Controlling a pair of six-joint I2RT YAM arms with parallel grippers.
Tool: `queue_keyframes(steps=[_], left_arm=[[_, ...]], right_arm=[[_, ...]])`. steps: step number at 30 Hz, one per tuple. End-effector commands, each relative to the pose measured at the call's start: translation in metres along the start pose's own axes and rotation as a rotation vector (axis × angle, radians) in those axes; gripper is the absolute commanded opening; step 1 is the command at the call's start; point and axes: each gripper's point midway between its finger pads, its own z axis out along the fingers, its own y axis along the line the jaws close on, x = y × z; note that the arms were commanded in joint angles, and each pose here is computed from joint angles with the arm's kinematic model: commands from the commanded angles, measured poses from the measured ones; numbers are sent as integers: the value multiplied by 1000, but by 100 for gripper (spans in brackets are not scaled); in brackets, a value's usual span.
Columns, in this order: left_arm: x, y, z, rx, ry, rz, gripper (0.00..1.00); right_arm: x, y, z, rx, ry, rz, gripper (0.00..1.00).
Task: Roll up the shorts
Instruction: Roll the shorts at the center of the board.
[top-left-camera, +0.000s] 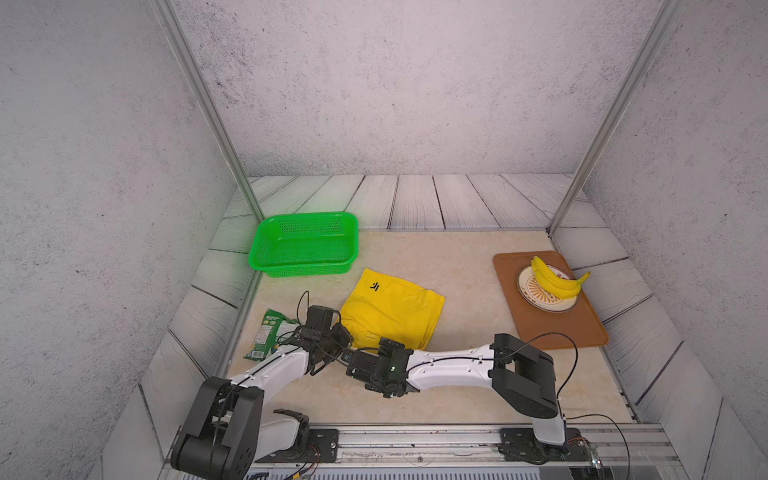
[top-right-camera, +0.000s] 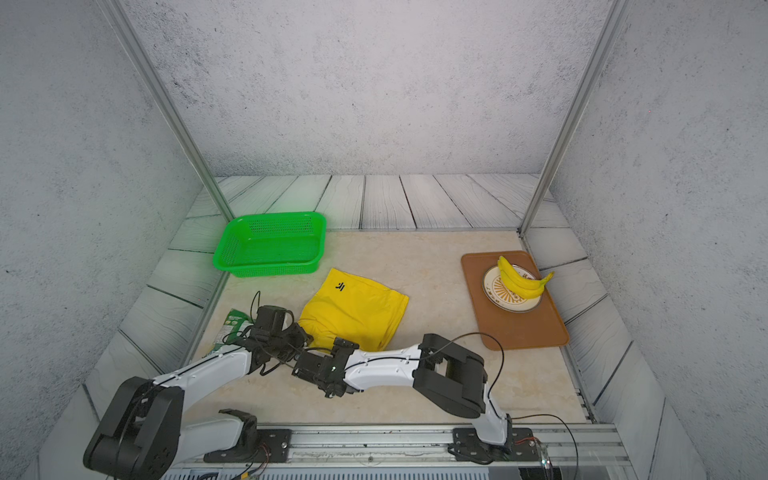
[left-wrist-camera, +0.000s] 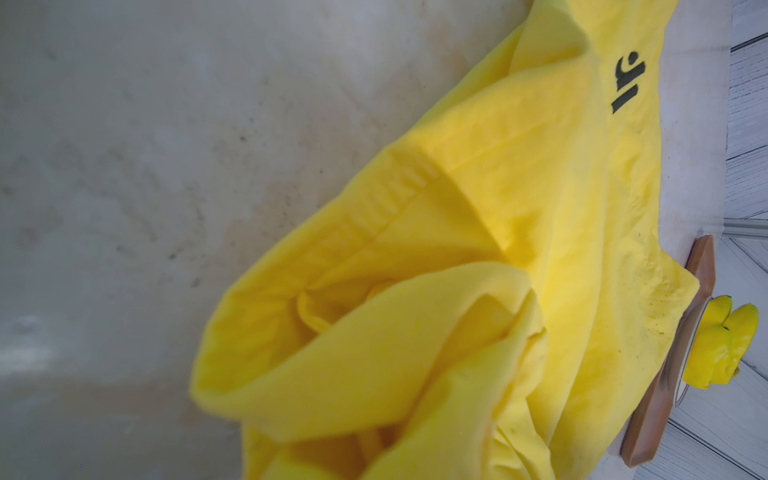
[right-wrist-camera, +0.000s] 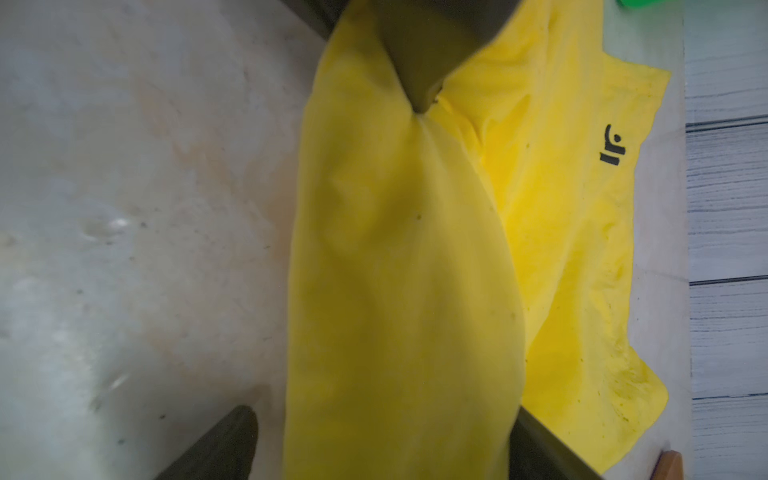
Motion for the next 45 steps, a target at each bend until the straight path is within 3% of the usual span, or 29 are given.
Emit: queue_keyframes(steps=[1,5,6,8,12,15,21,28,32,40,45], left_arm=[[9,0,-3,2,50,-10,0],[8,-2,-5,6,45,-2,0],[7,-4,-6,9,43,6,6],[4,-7,-11,7,31,22,35],[-5,-12,-30,-5,-23,66,76],[-13,-12,-49,-21,-92,89,86],[-20,-7,-78,-7,-210,129,90],[-5,-4,-62,57,-157,160,92],[-4,-8,-50,91,-138,174,93],[-6,1,-15,45,-87,147,95],[-6,17,11,-28,-49,117,91]], right_arm=[[1,-10,7,83,7,-7,78],[2,2,6,-12,0,-6,35],[3,6,4,-57,-3,3,27],[4,11,1,-150,-8,37,16],[4,25,-12,-390,-31,127,10],[-1,35,-24,-597,-52,217,9],[-14,26,-39,-913,-112,446,9],[-6,18,-4,-1158,-47,737,10],[2,18,14,-1202,-38,836,11],[8,10,22,-1211,-41,892,14],[20,8,28,-1197,-13,896,25]])
